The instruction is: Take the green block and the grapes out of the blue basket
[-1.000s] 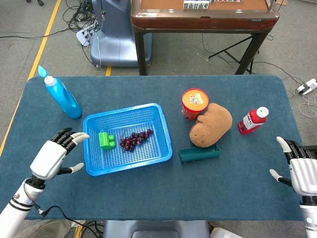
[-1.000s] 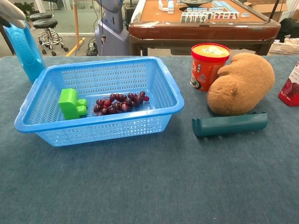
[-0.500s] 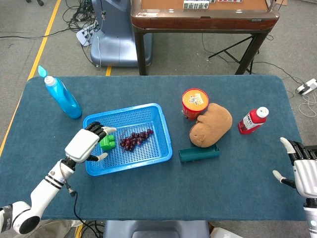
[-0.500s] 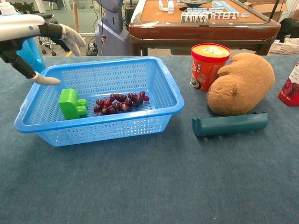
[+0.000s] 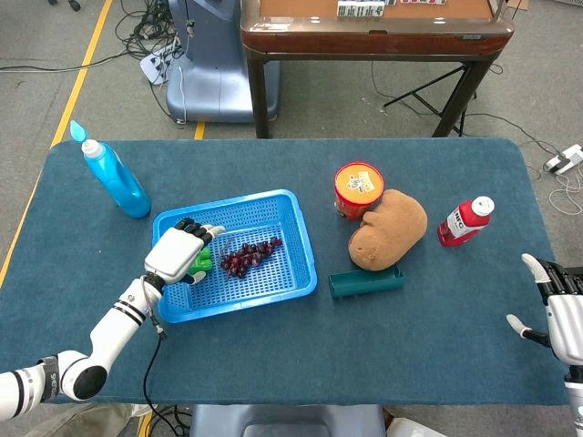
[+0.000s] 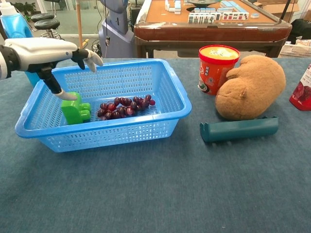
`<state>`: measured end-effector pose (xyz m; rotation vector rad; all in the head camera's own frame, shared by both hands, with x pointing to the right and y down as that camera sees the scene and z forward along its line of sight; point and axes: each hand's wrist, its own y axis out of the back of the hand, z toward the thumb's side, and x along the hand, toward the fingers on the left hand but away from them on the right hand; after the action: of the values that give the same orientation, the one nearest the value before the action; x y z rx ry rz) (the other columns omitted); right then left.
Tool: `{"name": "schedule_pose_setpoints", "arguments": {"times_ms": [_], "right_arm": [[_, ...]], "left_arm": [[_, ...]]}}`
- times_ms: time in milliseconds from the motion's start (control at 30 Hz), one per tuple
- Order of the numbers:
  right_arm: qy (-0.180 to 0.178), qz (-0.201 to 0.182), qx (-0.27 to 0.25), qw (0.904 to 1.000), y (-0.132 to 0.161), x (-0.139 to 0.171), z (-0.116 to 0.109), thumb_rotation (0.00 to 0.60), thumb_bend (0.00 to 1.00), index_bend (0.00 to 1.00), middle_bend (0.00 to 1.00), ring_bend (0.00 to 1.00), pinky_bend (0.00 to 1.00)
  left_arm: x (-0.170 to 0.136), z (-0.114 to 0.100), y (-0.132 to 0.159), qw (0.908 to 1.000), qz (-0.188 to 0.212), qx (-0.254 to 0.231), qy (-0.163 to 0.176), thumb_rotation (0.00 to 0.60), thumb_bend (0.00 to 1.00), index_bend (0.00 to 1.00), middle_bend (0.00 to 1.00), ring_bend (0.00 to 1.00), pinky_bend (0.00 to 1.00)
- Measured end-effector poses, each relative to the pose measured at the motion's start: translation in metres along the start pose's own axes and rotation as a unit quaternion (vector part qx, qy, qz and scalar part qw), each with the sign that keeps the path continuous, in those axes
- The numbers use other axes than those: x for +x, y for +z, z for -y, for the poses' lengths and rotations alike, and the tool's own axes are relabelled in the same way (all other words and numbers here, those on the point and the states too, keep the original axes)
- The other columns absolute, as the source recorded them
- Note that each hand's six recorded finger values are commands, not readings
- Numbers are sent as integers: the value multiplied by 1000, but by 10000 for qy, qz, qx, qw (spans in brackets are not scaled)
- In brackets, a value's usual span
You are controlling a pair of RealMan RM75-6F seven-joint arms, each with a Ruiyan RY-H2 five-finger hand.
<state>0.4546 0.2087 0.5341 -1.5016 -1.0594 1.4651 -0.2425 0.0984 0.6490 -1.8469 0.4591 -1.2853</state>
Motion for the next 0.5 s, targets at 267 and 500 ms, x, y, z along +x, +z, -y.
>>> {"name": "schedule_pose_setpoints", "arguments": {"times_ms": [267, 500], "right_arm": [[3, 8, -8, 10000, -3, 1, -1, 600, 108, 110, 174, 157, 245], [-2, 12, -22, 10000, -4, 1, 0, 600, 108, 110, 174, 157, 245]], "left_arm": [[6, 13, -5, 9974, -309, 573, -294, 600, 245, 156, 198, 212, 128], [9, 22, -10, 9941, -533, 785, -532, 600, 245, 153, 195, 212, 128]]}}
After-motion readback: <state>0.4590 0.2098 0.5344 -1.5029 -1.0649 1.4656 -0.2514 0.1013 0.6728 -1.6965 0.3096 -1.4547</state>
